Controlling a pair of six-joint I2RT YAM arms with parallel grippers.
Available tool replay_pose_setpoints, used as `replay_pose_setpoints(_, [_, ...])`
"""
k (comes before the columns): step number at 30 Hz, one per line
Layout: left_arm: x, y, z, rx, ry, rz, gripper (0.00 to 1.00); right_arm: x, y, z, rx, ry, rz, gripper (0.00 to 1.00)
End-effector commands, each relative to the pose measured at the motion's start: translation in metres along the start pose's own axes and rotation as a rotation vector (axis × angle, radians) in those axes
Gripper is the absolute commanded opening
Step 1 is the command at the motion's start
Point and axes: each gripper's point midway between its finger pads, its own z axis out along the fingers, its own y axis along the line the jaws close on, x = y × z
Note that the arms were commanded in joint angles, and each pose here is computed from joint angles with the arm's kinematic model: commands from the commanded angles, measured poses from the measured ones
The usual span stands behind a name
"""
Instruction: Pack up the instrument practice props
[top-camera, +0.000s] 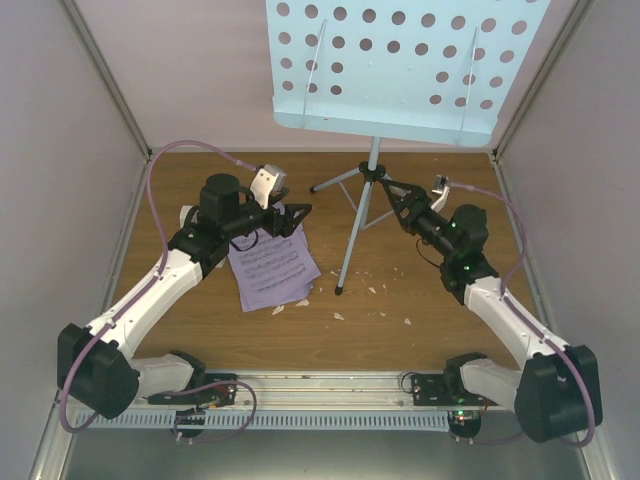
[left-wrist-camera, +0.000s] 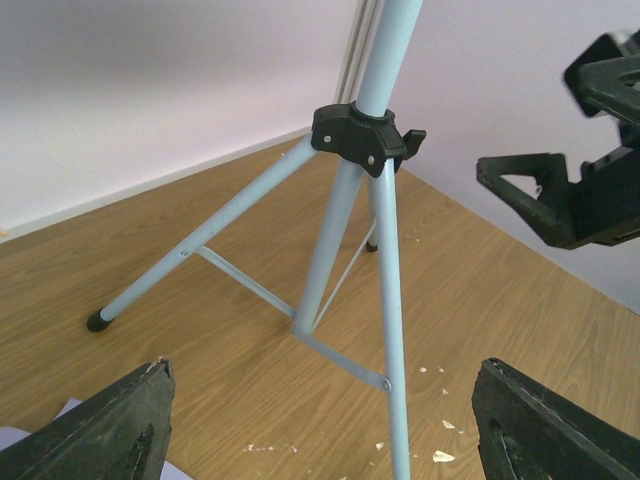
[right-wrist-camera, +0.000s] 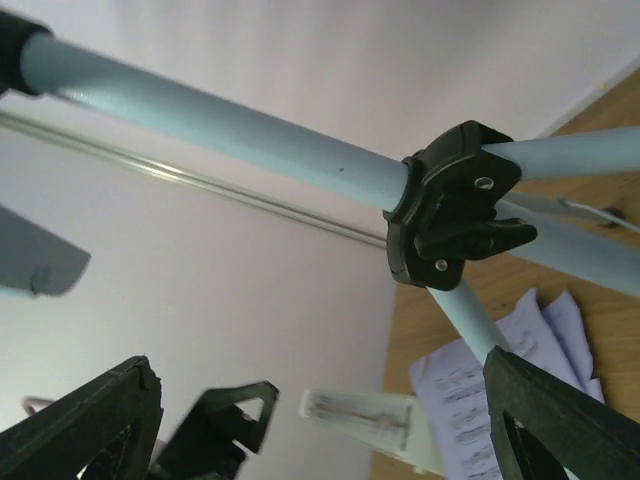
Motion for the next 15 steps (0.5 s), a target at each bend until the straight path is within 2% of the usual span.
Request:
replay_pose_setpoints(1, [-0.004, -0.005, -0.001, 0.006, -0.018, 0.021, 0.82, -0.013, 0.012, 0.006, 0.021, -0.011, 0.234, 0.88])
replay_pose_setpoints(7, [-0.006, -0.006, -0.003, 0.007, -0.023, 0.022, 0.82, -0.021, -0.009, 0.015, 0.150, -0.041, 0.374, 0.78])
replay_pose_setpoints(15, [-0.008, -0.007, -0.005, 0.006, -0.029, 0.028, 0.82, -0.014, -0.020, 0.030, 0.160, 0.011, 0.472, 0.78])
